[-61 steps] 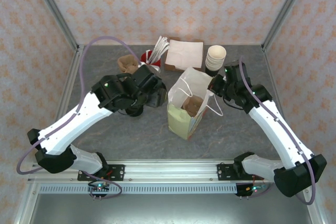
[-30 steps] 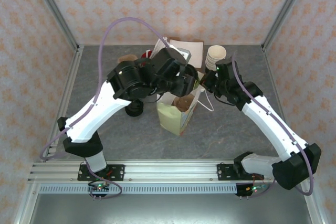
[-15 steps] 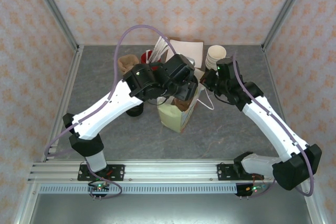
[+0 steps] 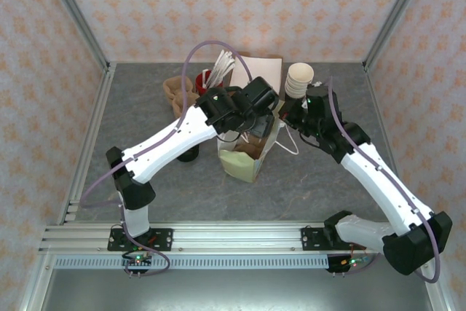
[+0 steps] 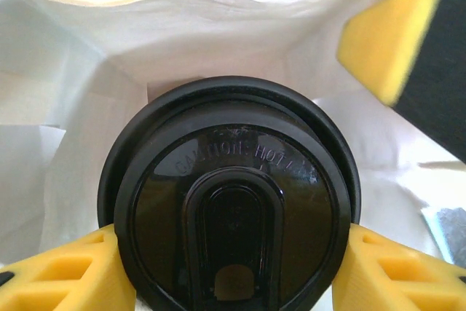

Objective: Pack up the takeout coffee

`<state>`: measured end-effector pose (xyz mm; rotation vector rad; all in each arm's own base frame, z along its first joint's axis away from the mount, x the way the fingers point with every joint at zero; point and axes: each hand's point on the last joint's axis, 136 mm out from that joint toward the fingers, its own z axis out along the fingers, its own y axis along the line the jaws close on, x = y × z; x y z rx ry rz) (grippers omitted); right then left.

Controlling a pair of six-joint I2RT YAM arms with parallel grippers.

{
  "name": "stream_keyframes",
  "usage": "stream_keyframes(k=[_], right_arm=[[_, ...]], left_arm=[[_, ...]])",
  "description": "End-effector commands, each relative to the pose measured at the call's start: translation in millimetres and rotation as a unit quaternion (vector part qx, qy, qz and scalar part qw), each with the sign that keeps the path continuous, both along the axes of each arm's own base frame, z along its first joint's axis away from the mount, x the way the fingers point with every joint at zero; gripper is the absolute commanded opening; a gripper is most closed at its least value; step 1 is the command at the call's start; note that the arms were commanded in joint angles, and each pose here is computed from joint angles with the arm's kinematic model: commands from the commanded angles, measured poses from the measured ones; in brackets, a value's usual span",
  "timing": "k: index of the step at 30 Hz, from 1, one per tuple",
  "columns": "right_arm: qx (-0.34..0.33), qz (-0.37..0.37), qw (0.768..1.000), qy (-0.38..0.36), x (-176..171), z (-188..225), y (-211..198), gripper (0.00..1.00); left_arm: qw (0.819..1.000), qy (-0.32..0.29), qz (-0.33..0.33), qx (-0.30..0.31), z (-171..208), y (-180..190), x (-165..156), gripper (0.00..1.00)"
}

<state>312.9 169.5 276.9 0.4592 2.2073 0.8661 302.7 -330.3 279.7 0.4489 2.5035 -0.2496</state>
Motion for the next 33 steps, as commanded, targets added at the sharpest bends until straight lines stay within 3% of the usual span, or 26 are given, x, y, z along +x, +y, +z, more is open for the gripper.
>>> stream_keyframes(k=[1, 20, 33], right_arm=[[0.006, 0.020, 0.999, -0.045, -5, 17, 2, 0.00], [-0.034, 0.076, 0.987, -0.136, -21, 14, 1, 0.00], [-0.058, 0.129, 0.980, -0.139, -30, 0, 10, 0.00]], left_arm=[[1.000, -0.023, 0.014, 0.003, -3, 1, 13, 0.57], [0.998, -0.063, -0.002, 0.000, -17, 4, 21, 0.56], [0.998, -0.060, -0.002, 0.007, -23, 10, 29, 0.56]])
